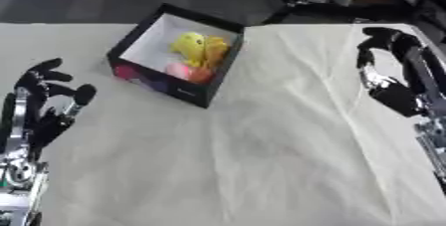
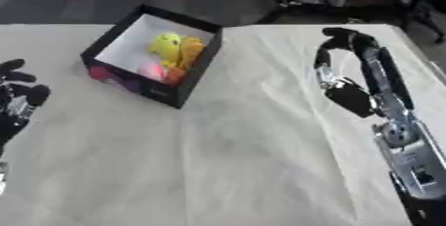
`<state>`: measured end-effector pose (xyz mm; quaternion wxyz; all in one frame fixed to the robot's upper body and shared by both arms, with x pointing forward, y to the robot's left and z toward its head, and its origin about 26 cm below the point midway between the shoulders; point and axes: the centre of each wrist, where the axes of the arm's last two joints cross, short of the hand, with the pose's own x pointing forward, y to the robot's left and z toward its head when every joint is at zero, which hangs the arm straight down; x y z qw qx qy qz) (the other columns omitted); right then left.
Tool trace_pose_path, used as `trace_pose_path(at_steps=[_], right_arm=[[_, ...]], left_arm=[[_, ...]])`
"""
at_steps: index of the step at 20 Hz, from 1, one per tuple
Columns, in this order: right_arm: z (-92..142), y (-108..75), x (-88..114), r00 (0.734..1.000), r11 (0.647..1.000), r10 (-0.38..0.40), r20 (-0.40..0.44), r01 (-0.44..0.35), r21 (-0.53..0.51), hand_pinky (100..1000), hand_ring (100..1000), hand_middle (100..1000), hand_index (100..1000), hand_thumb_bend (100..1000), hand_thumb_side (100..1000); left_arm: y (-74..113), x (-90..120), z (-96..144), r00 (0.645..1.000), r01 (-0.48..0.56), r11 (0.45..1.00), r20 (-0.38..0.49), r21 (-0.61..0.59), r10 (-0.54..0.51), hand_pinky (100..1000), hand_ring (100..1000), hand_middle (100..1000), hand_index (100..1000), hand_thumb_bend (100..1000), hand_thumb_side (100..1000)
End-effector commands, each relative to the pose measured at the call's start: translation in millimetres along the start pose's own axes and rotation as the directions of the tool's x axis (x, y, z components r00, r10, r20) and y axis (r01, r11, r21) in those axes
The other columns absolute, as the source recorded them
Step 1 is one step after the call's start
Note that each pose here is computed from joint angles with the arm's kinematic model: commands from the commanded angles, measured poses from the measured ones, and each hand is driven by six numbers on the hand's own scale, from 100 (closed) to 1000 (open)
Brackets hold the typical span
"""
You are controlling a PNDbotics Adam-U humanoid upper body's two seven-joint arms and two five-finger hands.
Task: Pick up objects on the table and place them in the box.
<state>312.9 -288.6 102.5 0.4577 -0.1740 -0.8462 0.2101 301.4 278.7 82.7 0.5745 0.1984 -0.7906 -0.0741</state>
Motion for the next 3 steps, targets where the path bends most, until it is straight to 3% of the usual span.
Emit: trace_pose_path(at_steps=[1,3], right_arm=[[10.1,-5.6,7.5,0.997,0.995,-0.073,-0.017,0.071,-0.075,837,702,570,803,100,548],[25.8,-3.0,6.0,0.991,0.988,-0.126,-0.053,0.121,-0.092,837,695,562,801,100,557]], left_arm=[[6.8,2.6,-1.6,1.000,0.009,1.000,0.014,0.011,-0.009,718,498,562,807,976,649],[5.9,1.1,0.0,1.000,0.006,1.000,0.008,0.009,-0.007,718,497,561,806,972,653]])
